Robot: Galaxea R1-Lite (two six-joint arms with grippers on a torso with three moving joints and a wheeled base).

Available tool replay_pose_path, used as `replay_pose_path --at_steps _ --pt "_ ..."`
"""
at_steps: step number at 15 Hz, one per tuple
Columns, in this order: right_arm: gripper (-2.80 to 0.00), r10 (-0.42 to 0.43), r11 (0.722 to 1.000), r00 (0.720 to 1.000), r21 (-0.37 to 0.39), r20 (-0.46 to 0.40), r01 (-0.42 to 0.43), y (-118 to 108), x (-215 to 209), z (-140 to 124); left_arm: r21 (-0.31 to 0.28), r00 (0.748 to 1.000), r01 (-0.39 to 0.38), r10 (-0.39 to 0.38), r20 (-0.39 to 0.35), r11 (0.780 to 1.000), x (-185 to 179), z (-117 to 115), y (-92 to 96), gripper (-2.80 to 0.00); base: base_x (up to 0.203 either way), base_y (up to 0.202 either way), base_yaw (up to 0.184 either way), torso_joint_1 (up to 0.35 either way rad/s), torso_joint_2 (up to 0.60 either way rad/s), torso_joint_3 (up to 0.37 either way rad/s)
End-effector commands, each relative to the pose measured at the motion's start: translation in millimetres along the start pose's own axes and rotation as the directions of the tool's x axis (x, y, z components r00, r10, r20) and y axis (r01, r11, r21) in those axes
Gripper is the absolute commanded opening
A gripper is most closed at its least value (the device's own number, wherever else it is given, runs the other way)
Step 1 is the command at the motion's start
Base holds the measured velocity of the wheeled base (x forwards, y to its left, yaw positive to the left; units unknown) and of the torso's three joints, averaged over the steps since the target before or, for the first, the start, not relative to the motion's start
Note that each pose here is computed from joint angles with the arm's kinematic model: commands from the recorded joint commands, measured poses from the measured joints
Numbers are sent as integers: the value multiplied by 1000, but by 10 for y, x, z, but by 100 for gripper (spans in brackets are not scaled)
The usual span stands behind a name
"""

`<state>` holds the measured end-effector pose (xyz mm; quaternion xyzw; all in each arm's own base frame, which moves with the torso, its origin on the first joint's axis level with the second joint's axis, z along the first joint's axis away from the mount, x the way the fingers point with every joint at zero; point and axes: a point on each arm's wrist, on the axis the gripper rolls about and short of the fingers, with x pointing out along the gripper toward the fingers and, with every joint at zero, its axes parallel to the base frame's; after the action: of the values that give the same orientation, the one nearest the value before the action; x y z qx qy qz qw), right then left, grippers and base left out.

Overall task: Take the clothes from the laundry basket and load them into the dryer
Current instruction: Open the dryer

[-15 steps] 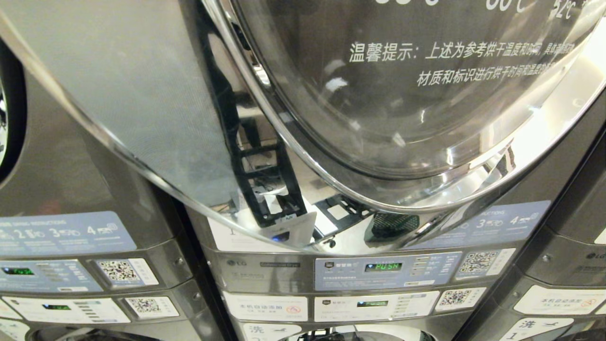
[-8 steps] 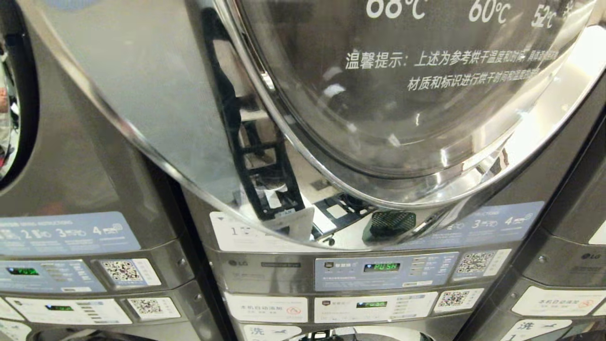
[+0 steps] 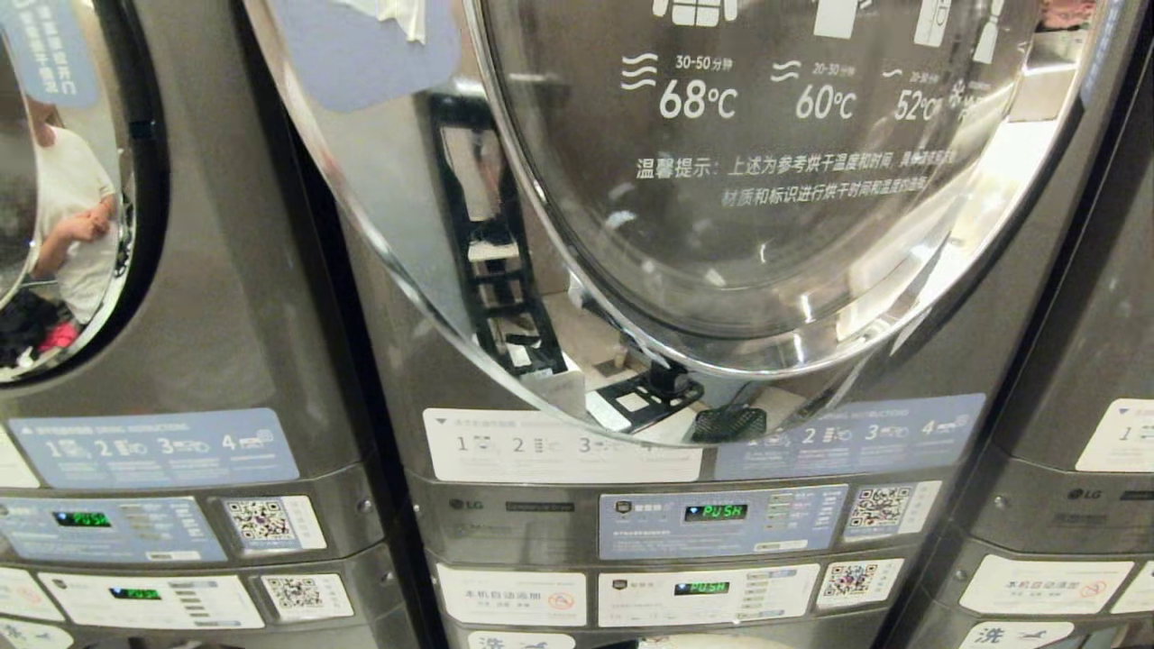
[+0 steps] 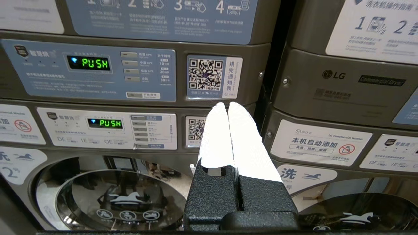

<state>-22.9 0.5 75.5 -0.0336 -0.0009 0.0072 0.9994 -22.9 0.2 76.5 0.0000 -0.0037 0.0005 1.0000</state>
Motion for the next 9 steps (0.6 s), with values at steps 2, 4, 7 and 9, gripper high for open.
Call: replay_pose_path --at_steps 2,4,7,9 --pt "-280 -1 1000 1000 0 0 1 0 0 4 0 1000 0 0 0 1000 0 0 0 -280 0 0 0 0 2 205" --pt "-280 -1 1000 1000 0 -1 1 0 1 0 0 1000 0 0 0 1000 0 0 0 -280 0 0 0 1 2 132" --pt "-280 -2 1000 1000 6 -1 2 -1 1 0 -2 1000 0 0 0 1000 0 0 0 -280 0 0 0 5 -1 28" --pt "-280 -2 1000 1000 9 -1 2 -1 1 0 -2 1000 0 0 0 1000 0 0 0 -280 0 0 0 0 0 0"
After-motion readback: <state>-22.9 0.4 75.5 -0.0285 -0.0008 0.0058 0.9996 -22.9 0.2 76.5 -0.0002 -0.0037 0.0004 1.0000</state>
